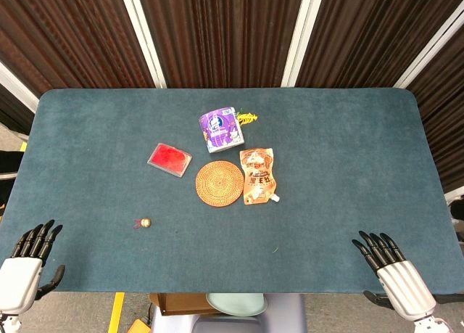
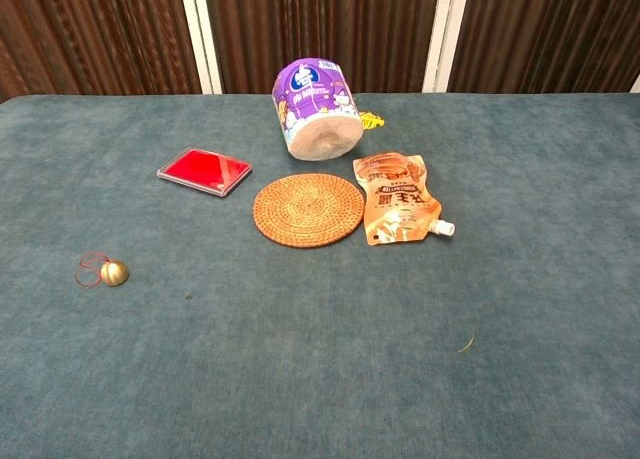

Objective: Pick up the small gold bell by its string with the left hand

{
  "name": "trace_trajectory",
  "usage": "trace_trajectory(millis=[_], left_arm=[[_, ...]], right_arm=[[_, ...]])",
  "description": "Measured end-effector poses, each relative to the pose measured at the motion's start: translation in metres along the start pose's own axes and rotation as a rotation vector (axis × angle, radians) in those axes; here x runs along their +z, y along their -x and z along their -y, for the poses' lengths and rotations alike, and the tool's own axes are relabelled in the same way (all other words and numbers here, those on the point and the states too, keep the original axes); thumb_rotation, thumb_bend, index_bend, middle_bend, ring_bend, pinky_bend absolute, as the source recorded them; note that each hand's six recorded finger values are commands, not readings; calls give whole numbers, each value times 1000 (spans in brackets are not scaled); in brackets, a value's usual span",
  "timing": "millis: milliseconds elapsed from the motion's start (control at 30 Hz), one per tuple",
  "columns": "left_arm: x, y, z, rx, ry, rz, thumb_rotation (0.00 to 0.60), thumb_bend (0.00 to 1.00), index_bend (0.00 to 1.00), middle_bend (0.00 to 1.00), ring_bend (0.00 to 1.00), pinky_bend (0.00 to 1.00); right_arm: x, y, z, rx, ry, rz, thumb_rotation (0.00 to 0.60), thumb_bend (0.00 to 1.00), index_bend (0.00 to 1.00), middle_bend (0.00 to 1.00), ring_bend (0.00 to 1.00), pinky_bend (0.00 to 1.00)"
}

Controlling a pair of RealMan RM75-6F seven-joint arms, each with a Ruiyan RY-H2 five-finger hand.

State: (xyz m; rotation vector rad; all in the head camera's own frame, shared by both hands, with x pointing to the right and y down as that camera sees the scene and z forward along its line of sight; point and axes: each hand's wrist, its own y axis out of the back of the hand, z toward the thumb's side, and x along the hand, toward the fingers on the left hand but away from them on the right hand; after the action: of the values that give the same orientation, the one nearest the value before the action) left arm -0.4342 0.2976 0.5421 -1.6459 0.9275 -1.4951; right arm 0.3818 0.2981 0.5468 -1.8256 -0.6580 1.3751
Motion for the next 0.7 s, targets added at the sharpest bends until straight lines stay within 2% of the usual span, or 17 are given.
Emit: trace_trajectory(millis=[67, 133, 167, 267, 300, 333, 433, 533, 700], left_arm=[[3, -1, 0, 2, 9, 14, 600, 414, 3, 1, 0, 118], [8, -4, 3, 11, 34, 34, 600, 414, 33, 65, 48, 189], [11, -6, 5, 15, 44, 43, 600, 413, 63, 158, 141, 297], [24, -18, 15, 37, 77, 77, 600, 414, 180, 628, 632, 789], [31, -24, 22, 41, 96, 91, 600, 414, 226, 780, 778, 912], [37, -30, 28, 39, 112, 103, 600, 416, 267, 885, 878, 977], [56, -50, 52, 9, 150, 138, 600, 417, 322, 989, 988, 1000], [69, -72, 75, -7, 144, 148, 600, 417, 371, 1000, 1000, 1000], [80, -108, 102, 0, 78, 128, 600, 418, 420, 1000, 1000, 1000]], right_arm=[[0, 2, 1, 6, -2, 0, 600, 191, 0, 0, 0, 0], [1, 3, 2, 9, -1, -1, 600, 191, 0, 0, 0, 0], [1, 4, 3, 10, 1, -2, 600, 191, 0, 0, 0, 0], [1, 6, 4, 13, 1, -3, 600, 190, 0, 0, 0, 0], [2, 7, 4, 13, 0, -3, 600, 190, 0, 0, 0, 0], [2, 8, 5, 13, 0, -4, 600, 190, 0, 0, 0, 0], [3, 11, 6, 17, -2, -6, 600, 191, 0, 0, 0, 0], [4, 15, 9, 29, -8, -6, 600, 190, 0, 0, 0, 0], [4, 19, 10, 33, -10, -3, 600, 190, 0, 0, 0, 0]])
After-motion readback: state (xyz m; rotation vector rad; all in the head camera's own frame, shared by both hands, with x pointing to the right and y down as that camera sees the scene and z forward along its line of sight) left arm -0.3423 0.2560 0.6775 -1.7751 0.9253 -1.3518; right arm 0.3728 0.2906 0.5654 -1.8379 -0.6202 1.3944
